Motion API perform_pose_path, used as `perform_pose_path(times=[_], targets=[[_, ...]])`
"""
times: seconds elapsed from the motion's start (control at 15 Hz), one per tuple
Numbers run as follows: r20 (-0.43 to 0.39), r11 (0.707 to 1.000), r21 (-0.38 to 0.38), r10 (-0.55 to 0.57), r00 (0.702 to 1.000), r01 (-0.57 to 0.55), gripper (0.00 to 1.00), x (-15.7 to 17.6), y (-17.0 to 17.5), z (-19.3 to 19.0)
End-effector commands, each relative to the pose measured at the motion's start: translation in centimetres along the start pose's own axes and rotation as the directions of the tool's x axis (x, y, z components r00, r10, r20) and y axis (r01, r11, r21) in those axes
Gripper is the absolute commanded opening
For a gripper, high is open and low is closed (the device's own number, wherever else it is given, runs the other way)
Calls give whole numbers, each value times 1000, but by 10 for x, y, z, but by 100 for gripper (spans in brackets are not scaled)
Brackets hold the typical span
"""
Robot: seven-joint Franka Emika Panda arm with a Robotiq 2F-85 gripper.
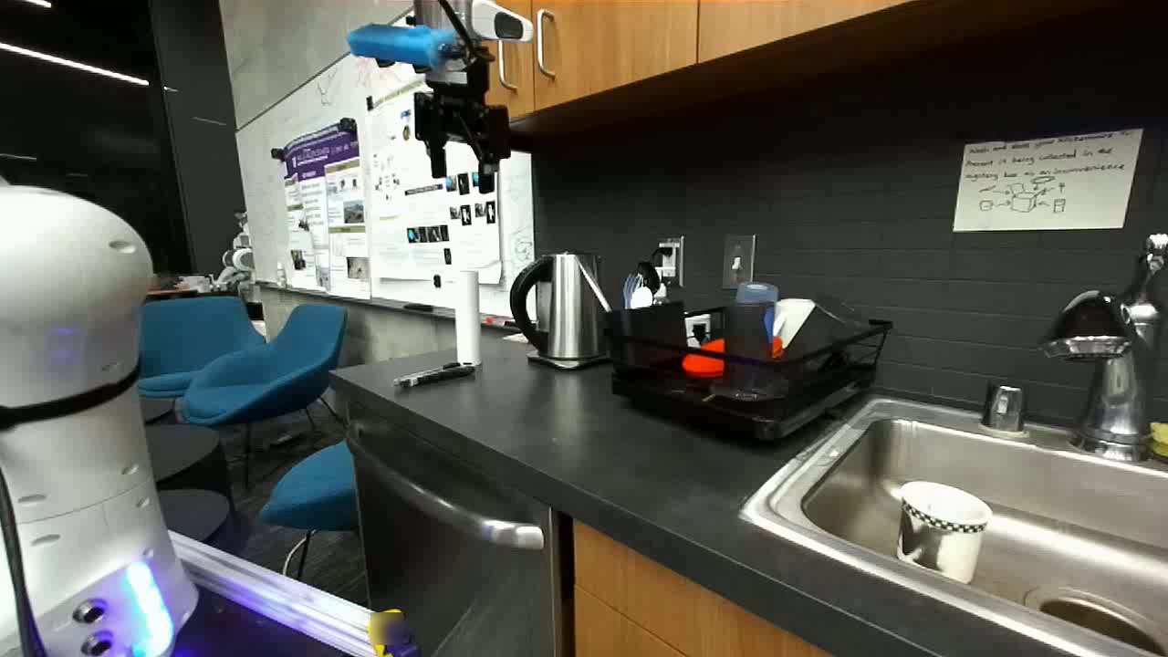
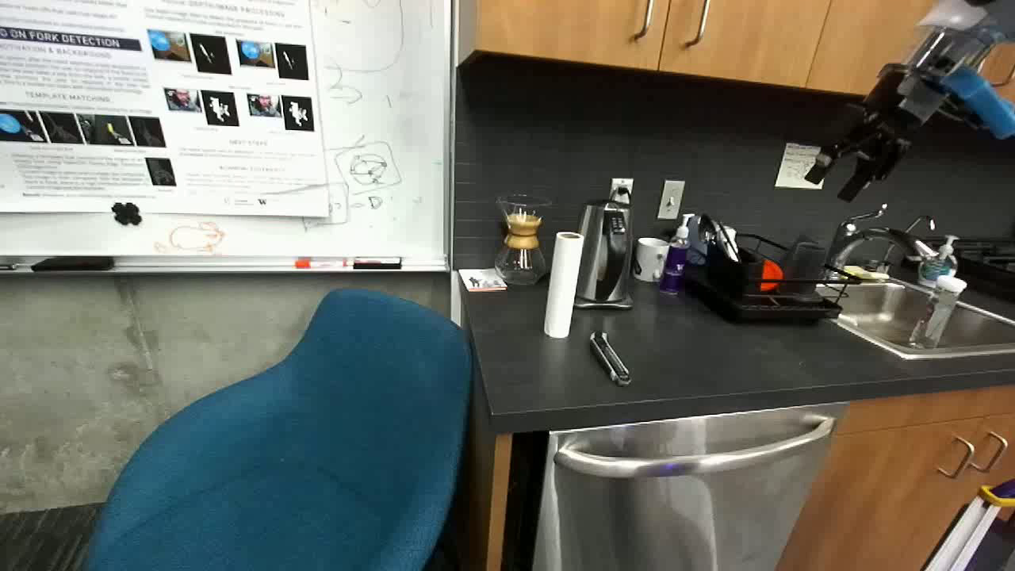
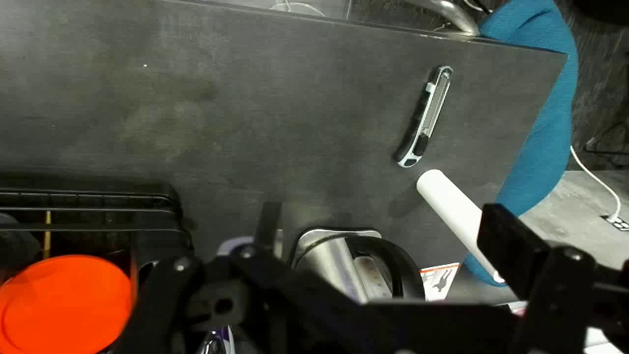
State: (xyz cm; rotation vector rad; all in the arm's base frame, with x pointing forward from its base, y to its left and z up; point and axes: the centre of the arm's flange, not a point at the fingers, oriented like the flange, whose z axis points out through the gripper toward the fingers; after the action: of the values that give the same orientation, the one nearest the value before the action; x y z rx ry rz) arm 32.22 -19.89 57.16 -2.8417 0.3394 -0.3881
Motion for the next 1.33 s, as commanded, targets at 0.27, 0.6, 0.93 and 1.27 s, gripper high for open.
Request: perform_pose_path(times=[0.27,0.6,0.93,1.27], targets=[[-1,1000,0,0,1000,0,100,0,0,0],[2,1000,-5,-20,1000,20,100,3,-7,5],[-35,994,-50,-99,994,97,100,20,-23,12],[-86,967,-114,-239,967,229,100,48,-30,17]])
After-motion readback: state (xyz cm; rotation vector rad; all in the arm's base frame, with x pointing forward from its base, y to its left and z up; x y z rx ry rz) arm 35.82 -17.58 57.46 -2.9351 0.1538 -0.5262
